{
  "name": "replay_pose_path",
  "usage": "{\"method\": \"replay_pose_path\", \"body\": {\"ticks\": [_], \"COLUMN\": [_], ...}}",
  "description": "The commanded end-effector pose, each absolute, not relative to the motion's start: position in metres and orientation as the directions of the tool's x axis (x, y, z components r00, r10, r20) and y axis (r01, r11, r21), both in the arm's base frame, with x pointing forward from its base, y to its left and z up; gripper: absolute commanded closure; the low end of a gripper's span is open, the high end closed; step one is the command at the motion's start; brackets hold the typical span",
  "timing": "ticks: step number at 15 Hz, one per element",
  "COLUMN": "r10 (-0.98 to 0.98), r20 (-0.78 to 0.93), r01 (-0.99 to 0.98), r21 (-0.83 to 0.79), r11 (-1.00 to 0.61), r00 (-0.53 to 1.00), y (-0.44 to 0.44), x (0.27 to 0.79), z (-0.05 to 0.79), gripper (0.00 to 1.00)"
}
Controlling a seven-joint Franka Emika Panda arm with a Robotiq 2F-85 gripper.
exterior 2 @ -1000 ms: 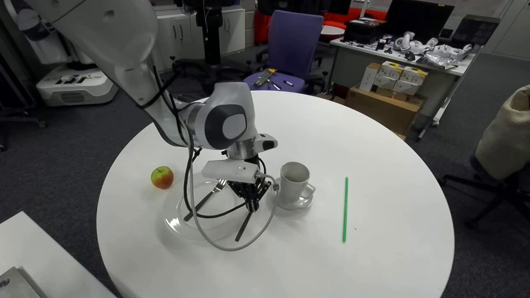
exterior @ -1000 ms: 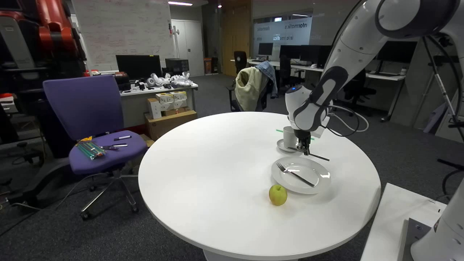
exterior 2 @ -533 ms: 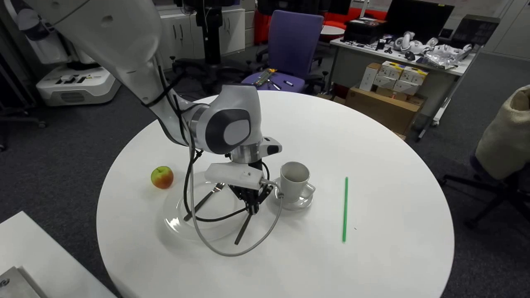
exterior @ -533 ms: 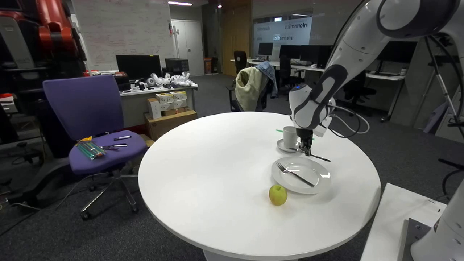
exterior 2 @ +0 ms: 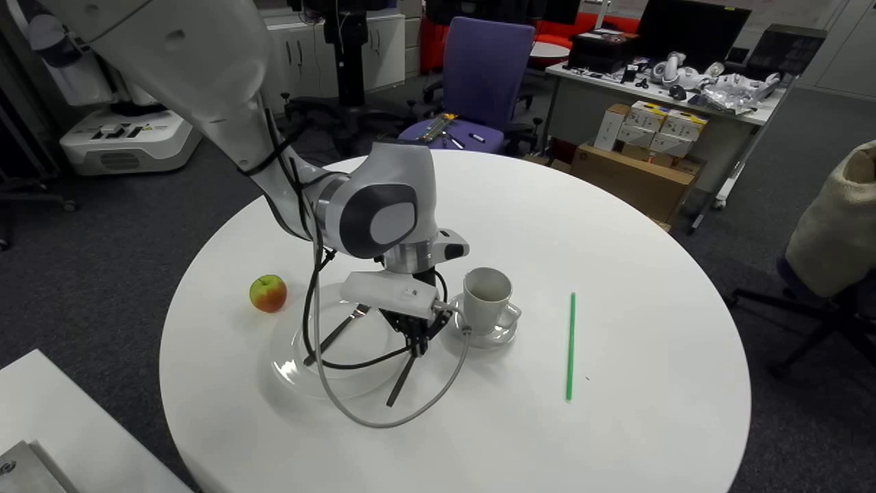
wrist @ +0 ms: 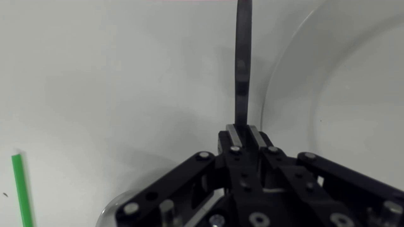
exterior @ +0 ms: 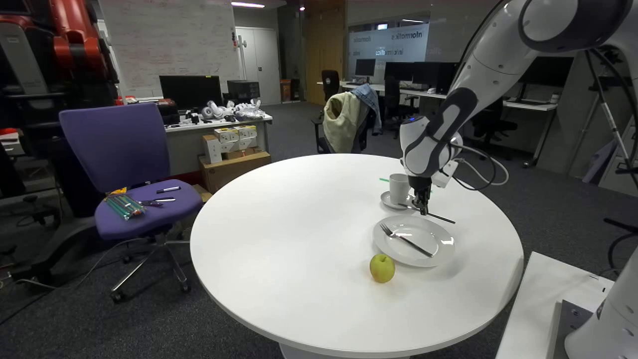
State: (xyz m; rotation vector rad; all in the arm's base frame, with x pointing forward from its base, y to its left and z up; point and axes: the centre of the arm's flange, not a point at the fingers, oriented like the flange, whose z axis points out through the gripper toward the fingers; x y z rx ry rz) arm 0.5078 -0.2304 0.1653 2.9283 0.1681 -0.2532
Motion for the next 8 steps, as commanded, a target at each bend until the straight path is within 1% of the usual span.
{"method": "replay_pose_path", "body": {"ticks": [1, 8], "r10": [0.117, 0.12], "r20": [-0.156, -0.166], "r01": [0.142, 0.148], "r21": [0.164, 0.168], "r11": [-0.976, -0.975], "r00": [0.981, 0.979], "y": [-0.2336, -0.2335], "x": [0.5093, 0.512], "z": [0.1678, 0.1615], "gripper": [0.97, 0.97]}}
